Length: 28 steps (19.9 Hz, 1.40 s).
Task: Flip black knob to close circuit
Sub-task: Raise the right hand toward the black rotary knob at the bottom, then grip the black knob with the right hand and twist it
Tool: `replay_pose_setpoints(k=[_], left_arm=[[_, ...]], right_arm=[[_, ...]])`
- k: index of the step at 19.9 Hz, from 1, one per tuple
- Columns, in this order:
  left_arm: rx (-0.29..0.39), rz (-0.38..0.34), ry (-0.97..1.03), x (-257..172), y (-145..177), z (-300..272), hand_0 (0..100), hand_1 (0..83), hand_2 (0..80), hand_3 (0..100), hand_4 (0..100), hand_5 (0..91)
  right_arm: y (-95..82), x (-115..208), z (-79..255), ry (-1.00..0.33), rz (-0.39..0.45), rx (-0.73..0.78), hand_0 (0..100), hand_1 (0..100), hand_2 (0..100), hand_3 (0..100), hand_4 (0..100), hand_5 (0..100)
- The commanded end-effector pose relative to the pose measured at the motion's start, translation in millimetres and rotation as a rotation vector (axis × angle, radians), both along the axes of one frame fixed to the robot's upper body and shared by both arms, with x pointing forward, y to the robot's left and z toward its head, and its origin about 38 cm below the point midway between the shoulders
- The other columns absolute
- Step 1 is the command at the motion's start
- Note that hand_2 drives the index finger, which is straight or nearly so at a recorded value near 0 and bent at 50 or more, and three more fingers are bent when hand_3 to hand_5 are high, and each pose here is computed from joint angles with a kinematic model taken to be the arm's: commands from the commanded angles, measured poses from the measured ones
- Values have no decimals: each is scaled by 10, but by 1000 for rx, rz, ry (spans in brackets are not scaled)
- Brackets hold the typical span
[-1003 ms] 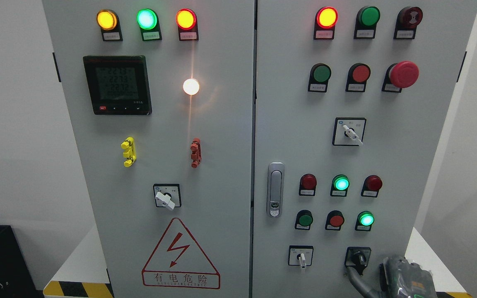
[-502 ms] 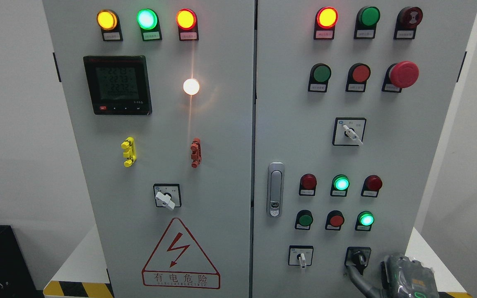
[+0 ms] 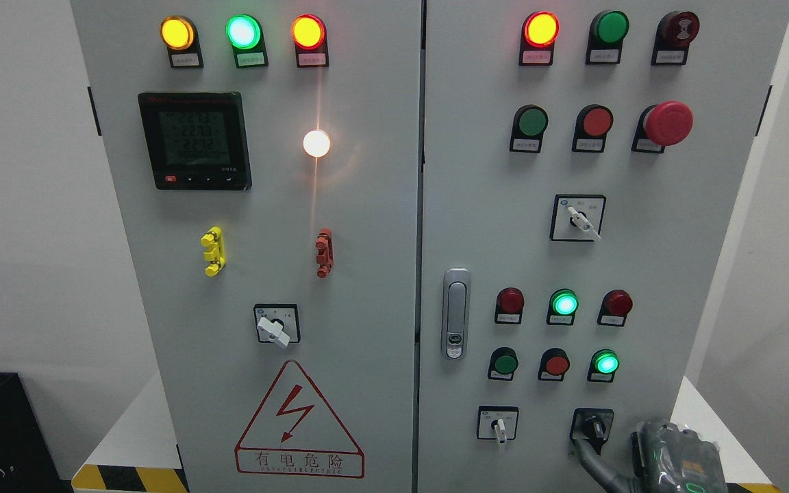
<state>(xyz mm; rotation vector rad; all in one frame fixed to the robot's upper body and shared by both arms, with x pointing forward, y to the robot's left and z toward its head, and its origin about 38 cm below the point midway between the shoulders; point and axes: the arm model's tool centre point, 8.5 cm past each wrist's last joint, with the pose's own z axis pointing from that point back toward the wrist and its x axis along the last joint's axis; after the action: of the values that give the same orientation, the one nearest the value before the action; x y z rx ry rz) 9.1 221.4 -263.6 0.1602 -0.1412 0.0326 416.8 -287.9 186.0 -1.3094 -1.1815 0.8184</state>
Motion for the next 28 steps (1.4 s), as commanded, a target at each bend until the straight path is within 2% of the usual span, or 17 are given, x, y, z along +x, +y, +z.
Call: replay_pose_setpoints(k=[1, 28], left_arm=[[-1, -1, -1, 1, -1, 0, 120, 556, 0, 0, 0, 0], [-1, 1, -1, 1, 0, 0, 120, 556, 0, 0, 0, 0]], right_arm=[[-92, -23, -8, 1, -24, 0, 0, 0, 981, 1000, 1000, 1000], [-145, -24, 9, -5, -35, -24, 0, 0, 977, 1000, 1000, 1000]])
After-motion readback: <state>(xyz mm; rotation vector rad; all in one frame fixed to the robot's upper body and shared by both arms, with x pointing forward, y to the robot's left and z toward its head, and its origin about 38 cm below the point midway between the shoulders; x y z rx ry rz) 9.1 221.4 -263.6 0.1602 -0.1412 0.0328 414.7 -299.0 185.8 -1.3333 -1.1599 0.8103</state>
